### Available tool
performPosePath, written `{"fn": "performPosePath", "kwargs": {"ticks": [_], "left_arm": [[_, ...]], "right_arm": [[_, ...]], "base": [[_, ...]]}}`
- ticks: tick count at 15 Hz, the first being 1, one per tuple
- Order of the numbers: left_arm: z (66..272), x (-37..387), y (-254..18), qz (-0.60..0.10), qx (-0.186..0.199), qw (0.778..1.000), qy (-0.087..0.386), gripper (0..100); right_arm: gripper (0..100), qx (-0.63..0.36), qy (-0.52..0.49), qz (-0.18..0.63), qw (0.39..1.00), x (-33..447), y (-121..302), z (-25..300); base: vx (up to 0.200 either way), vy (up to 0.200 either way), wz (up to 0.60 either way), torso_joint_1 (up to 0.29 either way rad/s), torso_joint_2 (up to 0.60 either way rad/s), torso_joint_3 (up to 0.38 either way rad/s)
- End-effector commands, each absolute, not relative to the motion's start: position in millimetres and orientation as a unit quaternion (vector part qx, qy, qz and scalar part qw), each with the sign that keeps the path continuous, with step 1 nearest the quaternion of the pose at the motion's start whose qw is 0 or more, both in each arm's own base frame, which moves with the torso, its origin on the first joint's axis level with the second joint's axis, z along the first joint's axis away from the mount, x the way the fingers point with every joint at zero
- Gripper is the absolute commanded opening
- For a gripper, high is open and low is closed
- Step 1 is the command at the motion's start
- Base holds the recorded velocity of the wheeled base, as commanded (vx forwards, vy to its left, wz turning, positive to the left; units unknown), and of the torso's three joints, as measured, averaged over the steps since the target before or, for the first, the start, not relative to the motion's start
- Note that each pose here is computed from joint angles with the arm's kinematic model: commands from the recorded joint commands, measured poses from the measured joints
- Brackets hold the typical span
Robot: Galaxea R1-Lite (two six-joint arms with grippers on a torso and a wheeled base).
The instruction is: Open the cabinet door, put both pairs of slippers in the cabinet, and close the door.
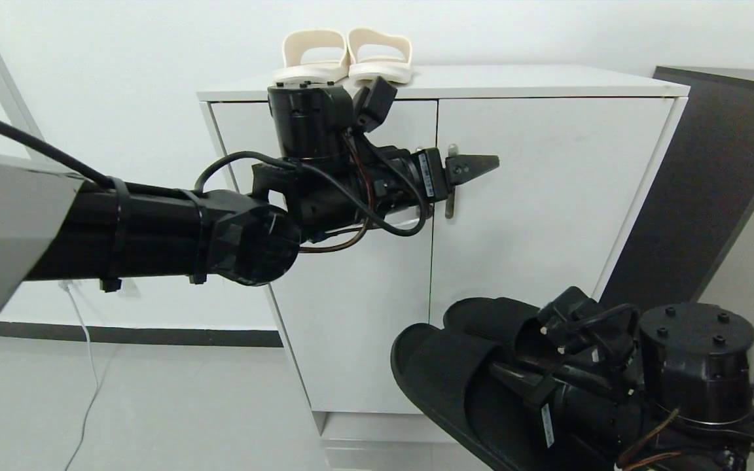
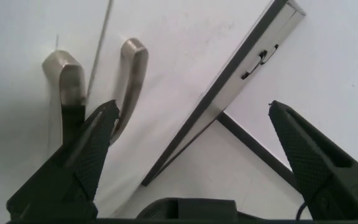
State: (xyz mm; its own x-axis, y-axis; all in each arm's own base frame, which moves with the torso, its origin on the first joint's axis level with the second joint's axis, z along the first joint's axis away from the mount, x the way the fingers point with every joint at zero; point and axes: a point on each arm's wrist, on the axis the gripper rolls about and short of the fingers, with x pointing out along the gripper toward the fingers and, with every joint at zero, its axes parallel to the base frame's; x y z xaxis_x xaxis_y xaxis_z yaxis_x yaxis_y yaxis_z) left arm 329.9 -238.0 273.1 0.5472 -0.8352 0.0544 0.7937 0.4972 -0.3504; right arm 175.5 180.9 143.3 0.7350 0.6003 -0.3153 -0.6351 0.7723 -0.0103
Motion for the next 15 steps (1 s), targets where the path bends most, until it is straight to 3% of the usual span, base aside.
{"fn": "performPosePath", "kwargs": {"ticks": [1, 6, 7, 15], "left_arm": [[272, 336, -242, -0.470, -0.170, 0.864, 0.061, 100], [266, 341, -250, -0.472, -0.169, 0.863, 0.066, 100], [266, 341, -250, -0.472, -0.169, 0.862, 0.067, 0], [261, 324, -245, -0.474, -0.173, 0.859, 0.091, 0]], "right_arm": [[0, -0.059, 0.150, 0.332, 0.929, 175, 181, 142], [0, -0.060, 0.151, 0.332, 0.929, 175, 180, 142], [0, -0.060, 0.152, 0.332, 0.929, 174, 180, 142], [0, -0.060, 0.156, 0.363, 0.917, 167, 175, 141]], "base": [[0.000, 0.000, 0.00, 0.000, 0.00, 0.000], [0.000, 0.000, 0.00, 0.000, 0.00, 0.000], [0.000, 0.000, 0.00, 0.000, 0.00, 0.000], [0.000, 0.000, 0.00, 0.000, 0.00, 0.000]]}}
